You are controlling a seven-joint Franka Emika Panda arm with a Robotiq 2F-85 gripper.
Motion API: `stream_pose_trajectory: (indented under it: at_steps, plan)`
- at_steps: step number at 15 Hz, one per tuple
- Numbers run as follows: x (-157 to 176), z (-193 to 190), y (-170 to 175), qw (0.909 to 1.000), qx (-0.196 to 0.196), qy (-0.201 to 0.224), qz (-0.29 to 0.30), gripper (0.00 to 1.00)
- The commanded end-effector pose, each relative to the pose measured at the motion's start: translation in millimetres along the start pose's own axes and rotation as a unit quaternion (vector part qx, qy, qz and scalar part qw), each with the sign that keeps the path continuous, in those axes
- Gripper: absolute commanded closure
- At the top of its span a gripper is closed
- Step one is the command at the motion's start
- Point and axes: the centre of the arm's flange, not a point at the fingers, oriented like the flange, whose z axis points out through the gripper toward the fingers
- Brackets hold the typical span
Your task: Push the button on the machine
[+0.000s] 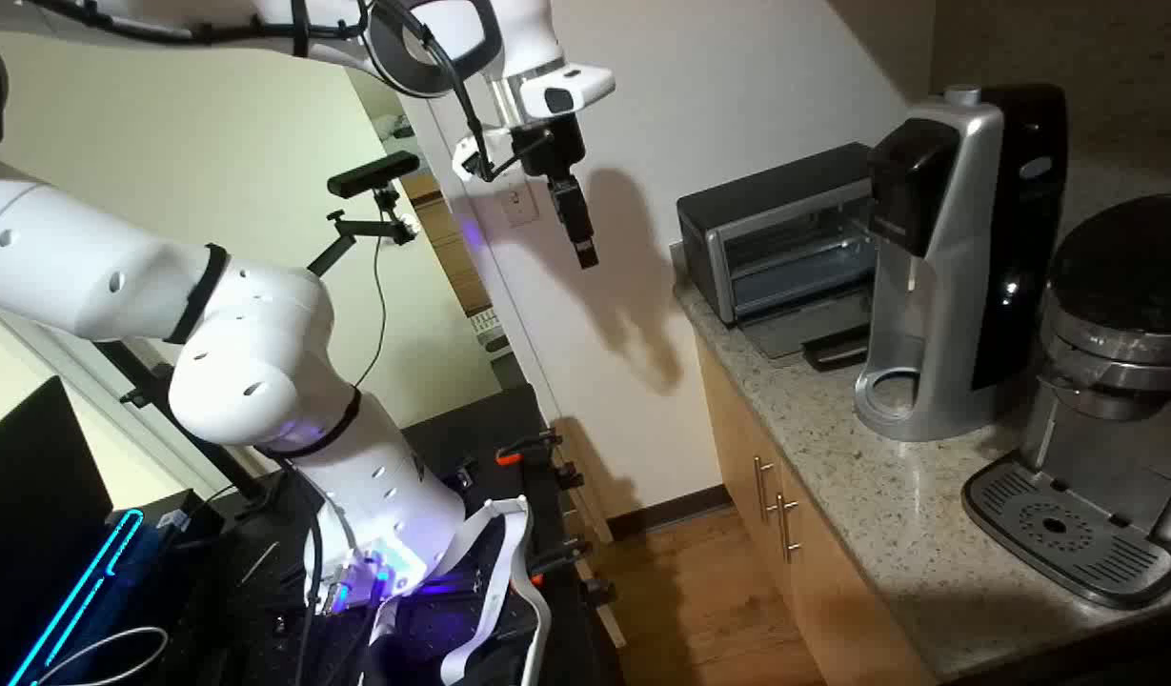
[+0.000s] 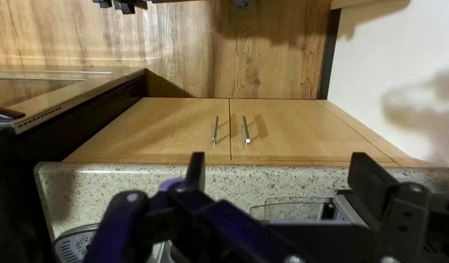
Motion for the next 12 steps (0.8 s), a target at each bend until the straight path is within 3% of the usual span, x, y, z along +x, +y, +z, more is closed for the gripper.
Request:
stream_pose_trajectory:
  at_steps: [1,12]
  plan:
    - [0.0,0.0,0.0,1.0,0.0,0.0,0.0,0.0]
    - [3.0,-5.5,3.0,0.9999,0.006,0.008,0.011,0.0]
